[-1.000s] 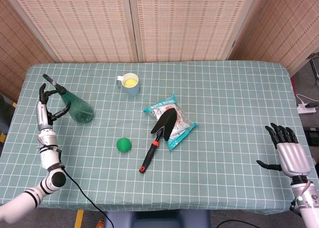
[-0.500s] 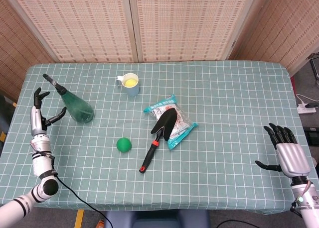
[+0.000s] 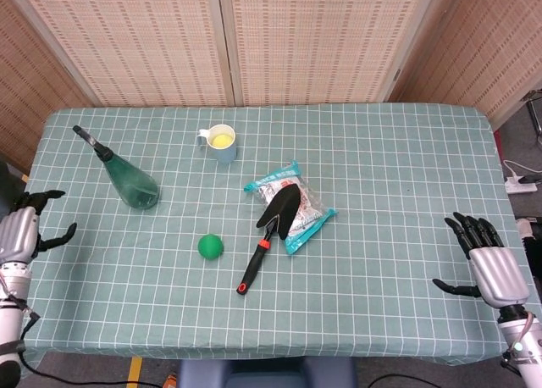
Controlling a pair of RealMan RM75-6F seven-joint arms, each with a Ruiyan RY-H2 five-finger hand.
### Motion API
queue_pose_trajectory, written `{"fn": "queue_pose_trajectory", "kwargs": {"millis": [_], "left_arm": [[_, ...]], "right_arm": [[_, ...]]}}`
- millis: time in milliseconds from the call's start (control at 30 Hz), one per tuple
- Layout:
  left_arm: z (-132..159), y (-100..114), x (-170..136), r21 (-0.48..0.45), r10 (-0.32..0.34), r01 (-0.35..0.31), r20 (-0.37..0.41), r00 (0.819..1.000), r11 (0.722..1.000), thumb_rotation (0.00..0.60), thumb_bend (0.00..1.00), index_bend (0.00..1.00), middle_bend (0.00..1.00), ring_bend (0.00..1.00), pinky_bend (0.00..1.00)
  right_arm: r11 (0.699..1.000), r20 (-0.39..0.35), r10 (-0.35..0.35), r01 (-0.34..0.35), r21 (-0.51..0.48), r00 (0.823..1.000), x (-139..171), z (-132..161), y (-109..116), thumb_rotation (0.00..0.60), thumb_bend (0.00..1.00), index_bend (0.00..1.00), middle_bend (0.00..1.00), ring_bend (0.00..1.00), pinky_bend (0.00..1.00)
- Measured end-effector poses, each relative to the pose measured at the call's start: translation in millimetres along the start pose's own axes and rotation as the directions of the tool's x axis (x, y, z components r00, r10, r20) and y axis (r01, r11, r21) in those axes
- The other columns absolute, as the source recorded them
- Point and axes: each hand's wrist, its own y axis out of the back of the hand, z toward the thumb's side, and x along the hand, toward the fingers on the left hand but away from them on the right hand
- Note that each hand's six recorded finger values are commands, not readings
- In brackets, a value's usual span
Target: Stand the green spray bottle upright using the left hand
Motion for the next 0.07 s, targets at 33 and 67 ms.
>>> {"fn": "queue_pose_trajectory", "kwargs": {"millis": [33,67], "left_arm": [[0.7,-3.6,-6.3,0.050,-0.018,0.016,0.033,0.999,0.999,0.600,0.29,0.28,0.25,0.15,0.05],[2.5,-8.9,-13.9,0.103,-0.040,0.032,0.074,0.996,0.994,0.600,0.29,0.28,0.25,0.15,0.05]], "right_arm": [[1.000,-0.002,-0.002,0.002,0.006,1.000,-0.1,0.3,0.0,0.600,0.00,0.05,0.00,0.00,0.00],[1.000,-0.005,-0.005,0.005,0.012,1.000,-0.2,1.0,-0.1,0.600,0.00,0.05,0.00,0.00,0.00]]}}
